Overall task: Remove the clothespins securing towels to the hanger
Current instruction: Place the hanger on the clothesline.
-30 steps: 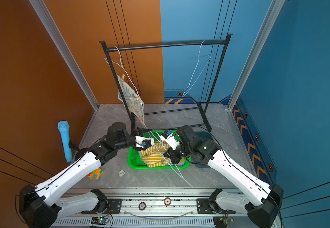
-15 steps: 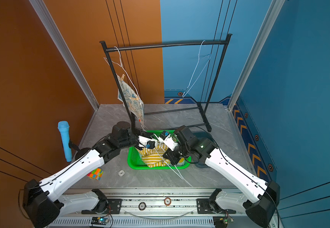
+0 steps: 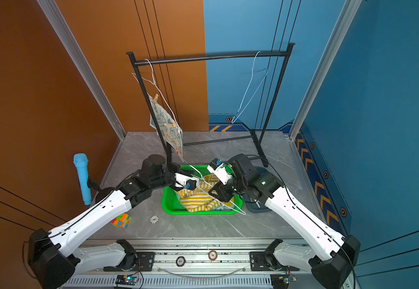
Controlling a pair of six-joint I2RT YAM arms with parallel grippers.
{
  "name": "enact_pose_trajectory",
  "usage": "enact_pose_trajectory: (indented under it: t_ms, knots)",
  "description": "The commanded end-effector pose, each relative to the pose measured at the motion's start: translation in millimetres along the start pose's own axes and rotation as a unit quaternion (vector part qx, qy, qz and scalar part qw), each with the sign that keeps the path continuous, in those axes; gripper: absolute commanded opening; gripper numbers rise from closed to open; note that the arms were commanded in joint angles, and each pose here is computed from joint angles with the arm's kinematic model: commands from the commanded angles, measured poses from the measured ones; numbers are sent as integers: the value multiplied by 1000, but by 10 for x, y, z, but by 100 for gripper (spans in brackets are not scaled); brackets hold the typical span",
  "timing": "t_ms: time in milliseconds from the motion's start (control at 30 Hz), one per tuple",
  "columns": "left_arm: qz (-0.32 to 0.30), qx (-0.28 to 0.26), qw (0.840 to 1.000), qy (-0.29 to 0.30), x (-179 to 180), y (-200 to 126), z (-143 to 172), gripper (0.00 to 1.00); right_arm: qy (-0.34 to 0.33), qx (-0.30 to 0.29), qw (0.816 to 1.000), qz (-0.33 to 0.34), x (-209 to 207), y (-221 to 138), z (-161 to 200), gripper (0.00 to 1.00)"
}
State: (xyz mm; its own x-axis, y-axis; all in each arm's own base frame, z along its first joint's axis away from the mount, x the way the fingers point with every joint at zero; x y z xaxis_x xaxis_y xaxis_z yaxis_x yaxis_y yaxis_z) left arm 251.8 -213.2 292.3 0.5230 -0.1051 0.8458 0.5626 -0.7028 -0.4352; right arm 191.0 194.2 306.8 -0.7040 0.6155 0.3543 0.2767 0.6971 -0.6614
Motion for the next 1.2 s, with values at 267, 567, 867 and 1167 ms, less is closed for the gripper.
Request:
enact_pose_trajectory:
  t_ms: [267, 567, 867, 1167]
  knots:
    - [-27, -22, 999, -23, 171, -125, -42, 0, 4, -13, 999, 52, -113, -372, 482, 80]
    - [-28, -20, 999, -32, 174, -125, -17, 0, 8, -4, 997, 81, -198, -318, 619, 61]
    - [-27, -26, 998, -49, 182, -122, -5, 0, -5, -21, 996, 89, -187, -340, 519, 12]
    - [-62, -41, 995, -68, 315, -210, -36, 30, -14, -31, 992, 124, -165, -521, 478, 0]
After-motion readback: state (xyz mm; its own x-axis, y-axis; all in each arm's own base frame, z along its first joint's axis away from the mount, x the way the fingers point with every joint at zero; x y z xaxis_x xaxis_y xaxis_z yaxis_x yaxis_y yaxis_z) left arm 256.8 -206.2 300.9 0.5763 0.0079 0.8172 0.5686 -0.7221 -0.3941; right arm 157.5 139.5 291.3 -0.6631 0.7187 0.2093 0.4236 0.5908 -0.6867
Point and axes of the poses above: each gripper's point midway between its finger pads, its own y axis out along the fingers, its own x axis along the line the jaws close on, z = x × y, the point moved 7 cm from there along -y, back along the fingers, and after that the axes turned 6 degrees about y, right-handed, at the moved point
